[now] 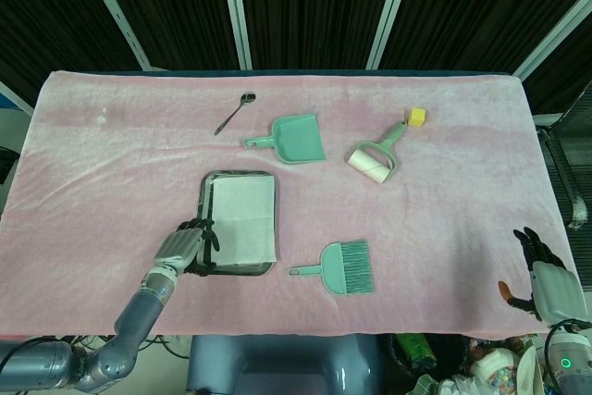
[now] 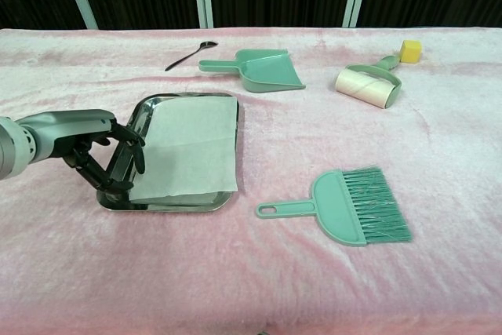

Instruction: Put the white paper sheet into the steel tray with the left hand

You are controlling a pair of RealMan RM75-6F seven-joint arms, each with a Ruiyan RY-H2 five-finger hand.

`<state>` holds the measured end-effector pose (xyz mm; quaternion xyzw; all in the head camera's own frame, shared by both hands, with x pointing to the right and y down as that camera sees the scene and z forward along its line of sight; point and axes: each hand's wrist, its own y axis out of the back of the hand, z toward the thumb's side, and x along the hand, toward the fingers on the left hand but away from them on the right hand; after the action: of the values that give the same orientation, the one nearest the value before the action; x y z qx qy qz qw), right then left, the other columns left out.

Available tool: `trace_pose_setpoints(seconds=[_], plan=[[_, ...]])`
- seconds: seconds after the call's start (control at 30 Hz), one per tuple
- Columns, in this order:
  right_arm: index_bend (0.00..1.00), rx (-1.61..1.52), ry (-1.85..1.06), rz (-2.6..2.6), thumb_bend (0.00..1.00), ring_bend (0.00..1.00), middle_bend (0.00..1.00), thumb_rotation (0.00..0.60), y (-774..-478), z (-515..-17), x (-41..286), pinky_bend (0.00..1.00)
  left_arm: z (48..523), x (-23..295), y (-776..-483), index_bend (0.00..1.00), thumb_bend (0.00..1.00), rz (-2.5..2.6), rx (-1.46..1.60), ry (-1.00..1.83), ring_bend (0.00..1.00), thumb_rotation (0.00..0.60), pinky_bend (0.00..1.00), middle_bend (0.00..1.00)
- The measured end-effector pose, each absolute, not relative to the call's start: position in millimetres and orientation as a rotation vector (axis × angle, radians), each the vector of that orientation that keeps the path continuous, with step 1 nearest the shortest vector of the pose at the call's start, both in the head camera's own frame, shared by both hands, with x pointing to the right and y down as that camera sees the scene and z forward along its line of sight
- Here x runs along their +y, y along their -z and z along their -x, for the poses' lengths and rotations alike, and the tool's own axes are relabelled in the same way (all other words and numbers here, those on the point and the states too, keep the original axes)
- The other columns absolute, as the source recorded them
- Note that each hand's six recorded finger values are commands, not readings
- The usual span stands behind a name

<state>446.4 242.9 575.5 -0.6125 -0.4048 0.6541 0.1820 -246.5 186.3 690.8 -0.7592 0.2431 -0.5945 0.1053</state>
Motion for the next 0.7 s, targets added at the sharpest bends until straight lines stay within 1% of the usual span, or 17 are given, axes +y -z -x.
trace_pose_setpoints(seconds=[0.17, 0.3, 0.57, 0.7], plan=[[0.04, -1.142, -1.844, 1.729, 0.27, 0.10, 0.01, 0.600, -575.4, -446.2, 242.8, 0.19, 251.8, 183.2, -685.9, 0.42, 0.35, 2.215, 0.661, 1.770, 0.00, 0.600, 0.00, 0.09], [0.04, -1.143, -1.843, 1.728, 0.27, 0.10, 0.01, 0.600, -575.4, -446.3, 242.8, 0.19, 248.2, 176.2, -685.0, 0.41, 0.36, 2.223, 0.668, 1.713, 0.00, 0.600, 0.00, 0.09], [0.04, -1.145, -1.844, 1.726, 0.27, 0.10, 0.01, 0.600, -575.4, -446.2, 242.8, 0.19, 235.4, 155.0, -686.1, 0.32, 0.37, 2.224, 0.680, 1.447, 0.00, 0.600, 0.00, 0.09], [0.04, -1.144, -1.846, 1.727, 0.27, 0.10, 0.01, 0.600, -575.5, -446.4, 243.0, 0.19, 230.0, 148.0, -692.3, 0.31, 0.38, 2.241, 0.687, 1.324, 0.00, 0.600, 0.00, 0.09]])
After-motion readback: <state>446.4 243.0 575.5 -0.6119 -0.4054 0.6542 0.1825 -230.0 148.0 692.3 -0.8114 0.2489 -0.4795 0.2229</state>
